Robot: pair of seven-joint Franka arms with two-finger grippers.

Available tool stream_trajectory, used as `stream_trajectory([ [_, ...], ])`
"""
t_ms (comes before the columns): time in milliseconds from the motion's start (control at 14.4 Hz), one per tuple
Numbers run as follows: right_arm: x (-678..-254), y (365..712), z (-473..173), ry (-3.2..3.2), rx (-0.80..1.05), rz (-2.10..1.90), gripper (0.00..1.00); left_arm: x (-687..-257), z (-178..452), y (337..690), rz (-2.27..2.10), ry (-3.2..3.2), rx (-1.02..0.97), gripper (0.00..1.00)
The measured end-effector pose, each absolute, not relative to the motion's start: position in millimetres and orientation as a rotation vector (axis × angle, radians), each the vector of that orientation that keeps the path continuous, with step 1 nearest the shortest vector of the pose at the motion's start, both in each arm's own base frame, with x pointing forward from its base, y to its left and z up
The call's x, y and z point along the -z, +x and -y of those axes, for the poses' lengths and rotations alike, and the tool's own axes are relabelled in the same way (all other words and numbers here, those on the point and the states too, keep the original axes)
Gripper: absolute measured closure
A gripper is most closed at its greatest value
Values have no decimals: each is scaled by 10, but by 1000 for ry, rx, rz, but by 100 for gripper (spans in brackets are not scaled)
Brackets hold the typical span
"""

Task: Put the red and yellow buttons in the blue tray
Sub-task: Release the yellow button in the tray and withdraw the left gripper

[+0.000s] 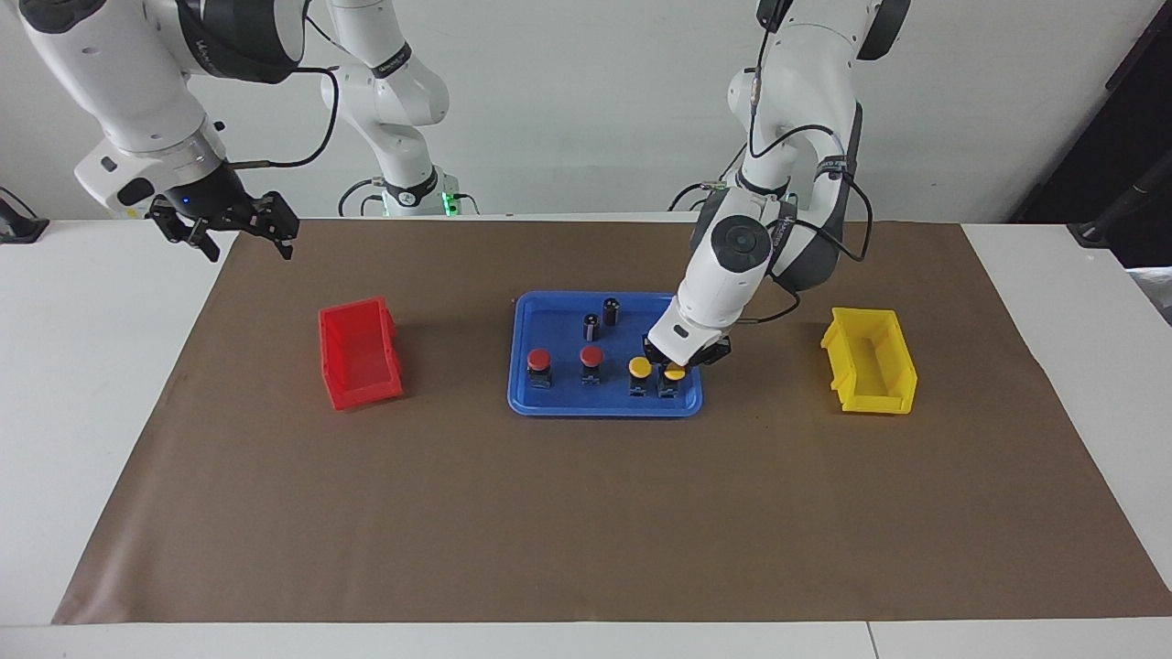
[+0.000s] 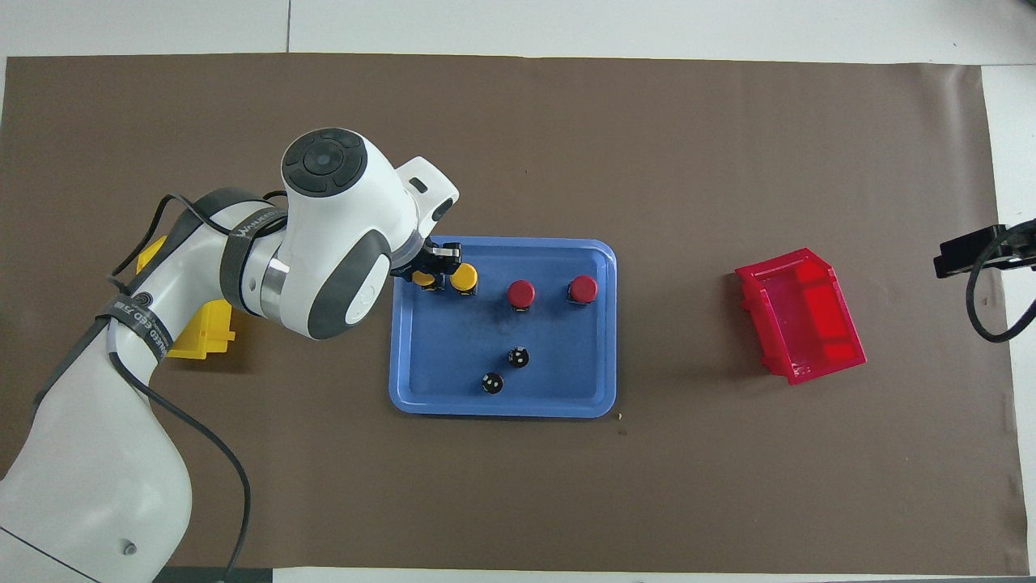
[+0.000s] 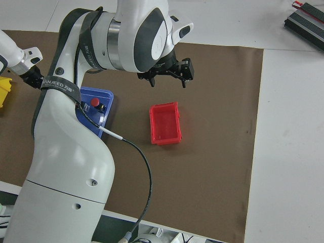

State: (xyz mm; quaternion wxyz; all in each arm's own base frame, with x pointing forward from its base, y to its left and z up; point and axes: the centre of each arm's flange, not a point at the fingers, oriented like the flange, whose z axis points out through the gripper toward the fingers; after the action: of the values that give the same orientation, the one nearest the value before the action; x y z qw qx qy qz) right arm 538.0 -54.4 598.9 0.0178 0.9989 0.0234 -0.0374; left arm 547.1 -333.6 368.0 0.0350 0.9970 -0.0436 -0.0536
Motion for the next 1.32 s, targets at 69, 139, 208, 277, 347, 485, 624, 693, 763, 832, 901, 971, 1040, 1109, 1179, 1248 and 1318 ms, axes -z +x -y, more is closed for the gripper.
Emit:
stream_trajectory([
  [69, -5989, 5380, 544, 3103, 116, -73, 0, -3680, 3336, 5472, 128, 3065, 165, 59],
  [139, -5989, 5380, 545, 3103, 116, -73, 0, -3680, 3336, 5472, 118, 3065, 165, 59],
  [208, -5989, 5379, 545, 3103, 116, -73, 0, -3680, 3336, 5472, 111, 3066, 165, 59],
  [277, -5989, 5379, 545, 3103, 116, -73, 0, -3681, 3336, 5472, 106, 3066, 165, 58],
  [347, -5989, 5379, 545, 3103, 116, -73, 0, -3681, 3336, 5472, 104, 3066, 165, 58],
  [485, -5989, 5379, 545, 3103, 116, -73, 0, -3680, 3334, 5474, 101, 3067, 165, 56],
  [624, -5989, 5379, 545, 3103, 116, -73, 0, -3680, 3327, 5478, 97, 3067, 165, 55],
  [693, -5989, 5379, 545, 3103, 116, -73, 0, -3680, 3324, 5480, 95, 3067, 165, 53],
  [763, -5989, 5379, 545, 3103, 116, -73, 0, -3680, 3322, 5482, 94, 3067, 164, 52],
  [832, -5989, 5379, 545, 3103, 116, -73, 0, -3682, 3322, 5482, 94, 3067, 164, 52],
  [901, -5989, 5379, 545, 3103, 116, -73, 0, -3683, 3322, 5483, 92, 3067, 163, 50],
  [971, -5989, 5379, 545, 3103, 116, -73, 0, -3684, 3320, 5485, 91, 3067, 163, 50],
  [1040, -5989, 5379, 545, 3103, 116, -73, 0, -3687, 3317, 5489, 90, 3067, 162, 48],
  [1109, -5989, 5379, 545, 3103, 116, -73, 0, -3693, 3311, 5495, 88, 3067, 161, 48],
  [1179, -5989, 5379, 545, 3103, 116, -73, 0, -3714, 3300, 5510, 84, 3068, 158, 48],
  [1248, -5989, 5380, 544, 3103, 116, -73, 0, -3772, 3288, 5532, 80, 3069, 160, 48],
  [1318, -5989, 5380, 541, 3103, 116, -74, 0, -3892, 3279, 5560, 79, 3073, 173, 48],
])
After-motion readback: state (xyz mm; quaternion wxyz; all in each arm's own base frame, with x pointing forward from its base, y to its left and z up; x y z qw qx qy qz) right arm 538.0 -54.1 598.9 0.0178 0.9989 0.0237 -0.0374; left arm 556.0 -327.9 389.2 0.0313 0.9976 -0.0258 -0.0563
